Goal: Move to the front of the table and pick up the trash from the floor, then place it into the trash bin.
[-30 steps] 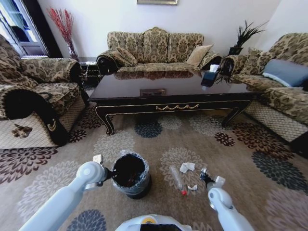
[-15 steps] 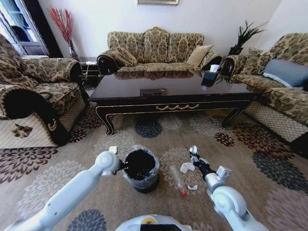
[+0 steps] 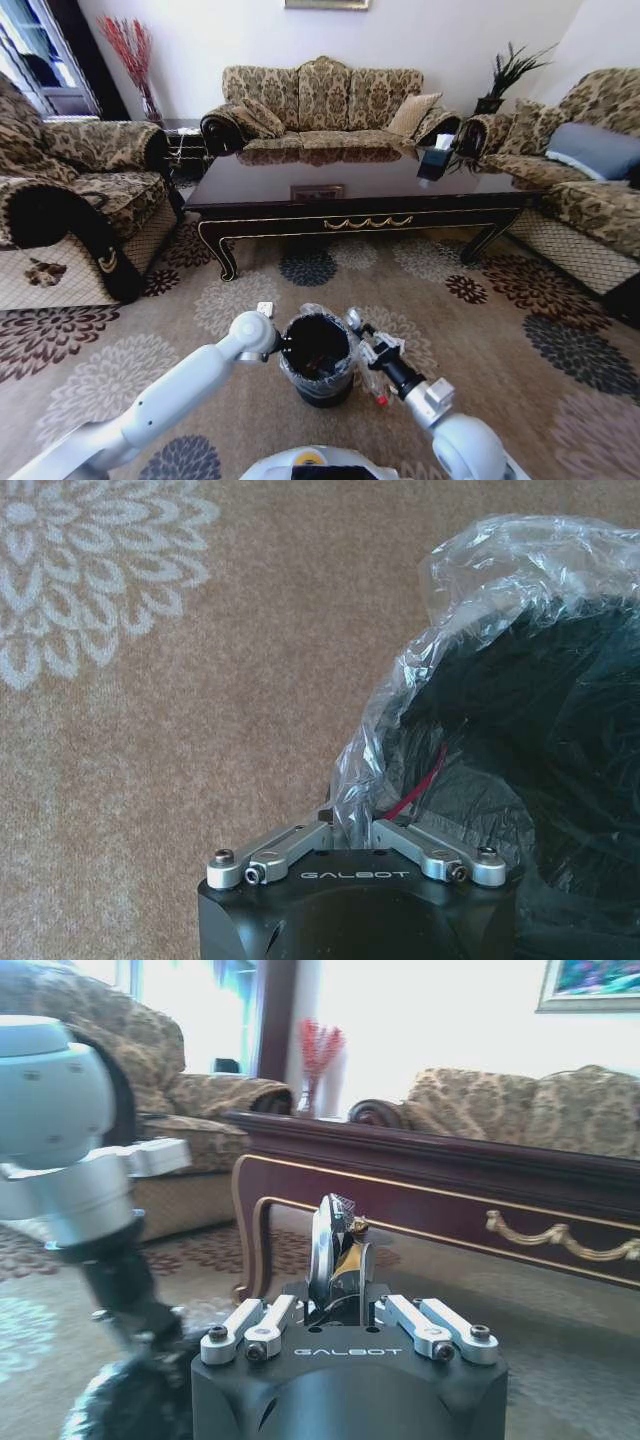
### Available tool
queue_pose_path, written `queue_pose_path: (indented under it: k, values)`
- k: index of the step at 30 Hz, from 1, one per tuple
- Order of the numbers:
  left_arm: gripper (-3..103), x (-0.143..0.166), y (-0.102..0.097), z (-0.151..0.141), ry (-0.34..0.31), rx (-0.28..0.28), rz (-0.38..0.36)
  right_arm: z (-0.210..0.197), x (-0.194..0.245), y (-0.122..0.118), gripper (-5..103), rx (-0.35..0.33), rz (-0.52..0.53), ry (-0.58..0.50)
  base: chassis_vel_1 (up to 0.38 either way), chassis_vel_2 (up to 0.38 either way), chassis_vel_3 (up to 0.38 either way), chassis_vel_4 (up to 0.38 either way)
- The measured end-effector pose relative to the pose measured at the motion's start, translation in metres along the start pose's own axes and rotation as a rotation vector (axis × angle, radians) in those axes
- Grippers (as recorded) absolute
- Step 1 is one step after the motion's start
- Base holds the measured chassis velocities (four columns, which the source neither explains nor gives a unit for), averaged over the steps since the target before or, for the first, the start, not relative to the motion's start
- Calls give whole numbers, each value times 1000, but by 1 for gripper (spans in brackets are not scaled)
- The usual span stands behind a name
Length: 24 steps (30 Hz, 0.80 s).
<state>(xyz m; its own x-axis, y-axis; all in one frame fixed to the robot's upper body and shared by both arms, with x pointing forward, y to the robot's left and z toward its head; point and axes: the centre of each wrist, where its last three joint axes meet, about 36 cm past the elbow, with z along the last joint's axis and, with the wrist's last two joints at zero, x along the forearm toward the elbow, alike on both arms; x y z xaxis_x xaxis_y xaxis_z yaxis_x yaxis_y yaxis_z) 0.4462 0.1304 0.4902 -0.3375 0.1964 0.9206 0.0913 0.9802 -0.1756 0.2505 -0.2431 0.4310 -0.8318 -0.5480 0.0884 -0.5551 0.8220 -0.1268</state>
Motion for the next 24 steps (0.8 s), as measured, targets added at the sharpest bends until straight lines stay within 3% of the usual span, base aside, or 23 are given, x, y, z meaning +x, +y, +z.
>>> queue_pose_path:
  k: [11,17,19,20,24]
  values:
    - [0,1,-4,-2,-7,-8,-1,-3,0,4,22,-6,-42,9,0,0,0,0]
    - [0,1,-5,-1,-8,-12,-2,-2,3,7,47,-31,-49,23,0,0,0,0]
    - [0,1,-4,-1,-8,-12,-3,-2,3,7,47,-32,-48,23,0,0,0,0]
    - [0,0,-4,1,-8,-12,-6,-2,3,6,58,-31,-47,24,0,0,0,0]
    - [0,-1,-4,2,-8,-9,-8,-1,4,7,69,-36,-41,25,0,0,0,0]
